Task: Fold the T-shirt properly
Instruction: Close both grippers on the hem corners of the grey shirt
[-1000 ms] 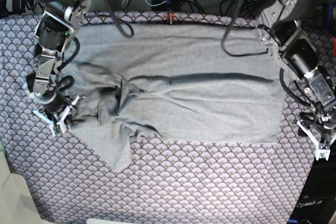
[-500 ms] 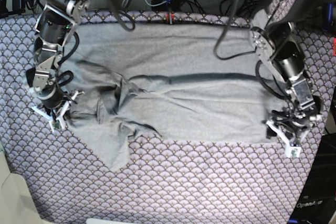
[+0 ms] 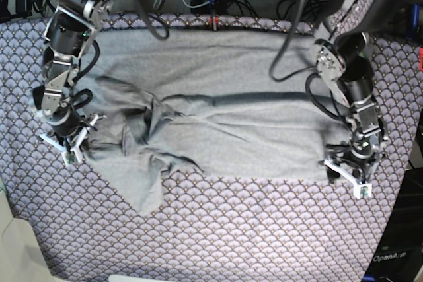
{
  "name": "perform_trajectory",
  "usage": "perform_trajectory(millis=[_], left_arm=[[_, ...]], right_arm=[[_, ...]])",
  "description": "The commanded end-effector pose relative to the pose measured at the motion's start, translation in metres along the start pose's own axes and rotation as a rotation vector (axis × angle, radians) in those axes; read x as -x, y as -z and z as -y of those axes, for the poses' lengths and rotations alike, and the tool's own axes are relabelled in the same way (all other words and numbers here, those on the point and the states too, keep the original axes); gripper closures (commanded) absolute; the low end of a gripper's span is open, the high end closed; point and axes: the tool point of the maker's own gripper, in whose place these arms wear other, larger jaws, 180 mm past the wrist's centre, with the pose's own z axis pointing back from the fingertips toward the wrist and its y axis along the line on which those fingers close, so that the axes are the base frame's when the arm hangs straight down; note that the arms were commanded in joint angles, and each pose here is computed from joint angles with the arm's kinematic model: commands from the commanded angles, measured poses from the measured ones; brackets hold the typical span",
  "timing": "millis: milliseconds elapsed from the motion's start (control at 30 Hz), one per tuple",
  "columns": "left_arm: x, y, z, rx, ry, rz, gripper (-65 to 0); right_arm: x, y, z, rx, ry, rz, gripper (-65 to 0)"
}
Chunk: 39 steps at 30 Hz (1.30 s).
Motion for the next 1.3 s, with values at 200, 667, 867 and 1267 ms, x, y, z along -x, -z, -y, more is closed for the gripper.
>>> perform_trajectory(millis=[200,667,867,1267], left_arm=[[-0.030,0.006,-0.010,-0.003,-0.024,0.051,-39.9],[-0.007,0.015,0.006,0.032,-0.075,0.051,-39.9],[-0.006,0.016,0.006,0.034,-0.076,0.044,-31.2],[-0.031,0.007,-0.017,-0.028,-0.034,0.025,0.0]], right_arm=[[0.026,-0.003,0.005,0.000,-0.046,-0.128,0.0],[0.037,-0.007,0.006,0.001,-0.053,-0.145,0.0],[0.037,-0.008,0.008,0.005,-0.055,-0.147,0.0],[0.005,-0.021,0.034,0.089,-0.100,-0.074,0.0]])
